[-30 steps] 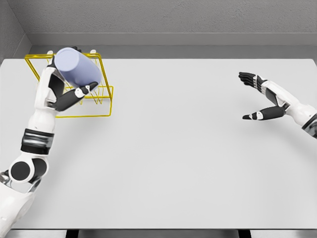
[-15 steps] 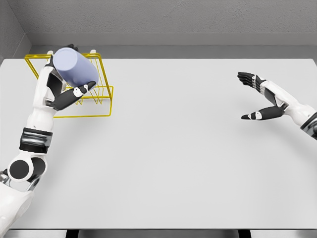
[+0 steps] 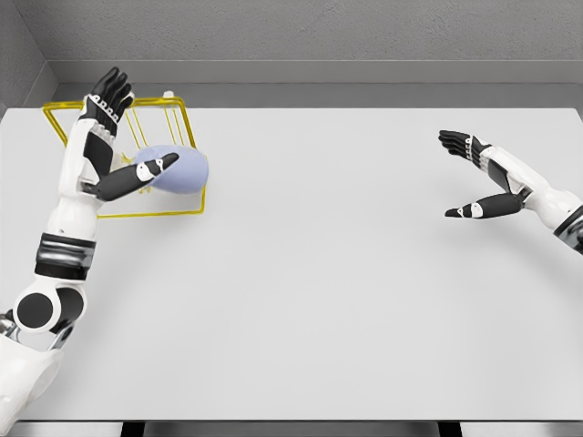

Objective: Place the cup on the cup holder with both arms

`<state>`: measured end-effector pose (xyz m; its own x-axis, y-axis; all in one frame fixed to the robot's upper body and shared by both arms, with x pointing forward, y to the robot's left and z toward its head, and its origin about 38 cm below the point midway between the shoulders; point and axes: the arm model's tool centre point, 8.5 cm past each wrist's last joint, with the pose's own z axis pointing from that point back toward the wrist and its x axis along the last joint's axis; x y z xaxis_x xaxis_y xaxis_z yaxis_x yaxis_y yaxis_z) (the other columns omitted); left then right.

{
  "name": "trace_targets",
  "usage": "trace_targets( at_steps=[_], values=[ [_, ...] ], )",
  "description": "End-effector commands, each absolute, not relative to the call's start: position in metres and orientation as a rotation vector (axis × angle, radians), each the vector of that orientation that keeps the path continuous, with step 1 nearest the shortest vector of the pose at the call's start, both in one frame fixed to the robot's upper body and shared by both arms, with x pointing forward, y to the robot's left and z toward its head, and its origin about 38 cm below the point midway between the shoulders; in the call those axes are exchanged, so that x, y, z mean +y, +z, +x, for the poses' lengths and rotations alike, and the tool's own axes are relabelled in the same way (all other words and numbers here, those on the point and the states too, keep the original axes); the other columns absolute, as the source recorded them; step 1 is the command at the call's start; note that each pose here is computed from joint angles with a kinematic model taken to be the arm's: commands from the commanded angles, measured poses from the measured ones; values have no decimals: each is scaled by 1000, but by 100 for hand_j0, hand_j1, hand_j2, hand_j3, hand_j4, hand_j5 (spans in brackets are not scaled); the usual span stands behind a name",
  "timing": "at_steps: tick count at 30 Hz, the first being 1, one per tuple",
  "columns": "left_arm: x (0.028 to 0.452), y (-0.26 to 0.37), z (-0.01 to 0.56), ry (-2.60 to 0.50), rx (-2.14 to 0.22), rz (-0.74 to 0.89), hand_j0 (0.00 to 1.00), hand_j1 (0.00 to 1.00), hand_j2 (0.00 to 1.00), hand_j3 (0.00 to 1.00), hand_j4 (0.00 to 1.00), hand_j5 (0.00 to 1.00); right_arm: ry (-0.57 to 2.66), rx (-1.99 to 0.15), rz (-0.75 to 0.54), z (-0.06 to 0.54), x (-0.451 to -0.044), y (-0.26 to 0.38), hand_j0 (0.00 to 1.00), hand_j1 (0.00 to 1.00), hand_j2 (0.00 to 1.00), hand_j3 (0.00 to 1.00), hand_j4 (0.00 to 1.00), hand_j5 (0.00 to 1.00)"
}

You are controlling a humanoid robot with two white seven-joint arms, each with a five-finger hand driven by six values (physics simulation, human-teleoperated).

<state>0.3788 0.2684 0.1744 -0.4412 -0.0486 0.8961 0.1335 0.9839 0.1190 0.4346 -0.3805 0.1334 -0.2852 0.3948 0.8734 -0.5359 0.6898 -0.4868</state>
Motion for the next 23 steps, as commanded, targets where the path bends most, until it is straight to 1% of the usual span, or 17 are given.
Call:
trace_targets(
  at_steps=[1, 8, 10, 14, 18, 23],
  values=[
    [268, 176, 378, -207, -2025, -63, 100, 100, 100, 100, 100, 100, 899, -1628, 120, 435, -381, 134, 100, 100, 100, 100, 100, 100],
    [278, 185, 377, -185, -2062, -39, 100, 100, 100, 100, 100, 100, 901, -1628, 124, 435, -380, 133, 100, 100, 100, 100, 100, 100],
    [285, 191, 373, -170, -2110, -29, 100, 100, 100, 100, 100, 100, 905, -1625, 125, 434, -379, 133, 100, 100, 100, 100, 100, 100],
    [293, 181, 362, -169, -2087, -9, 100, 100, 100, 100, 100, 100, 903, -1626, 126, 435, -379, 133, 100, 100, 100, 100, 100, 100],
    [312, 181, 352, -130, -2115, 28, 100, 100, 100, 100, 100, 100, 904, -1625, 126, 435, -379, 133, 100, 100, 100, 100, 100, 100],
    [319, 176, 340, -87, -2111, 47, 100, 100, 100, 100, 100, 100, 904, -1625, 126, 435, -379, 133, 100, 100, 100, 100, 100, 100]
  ],
)
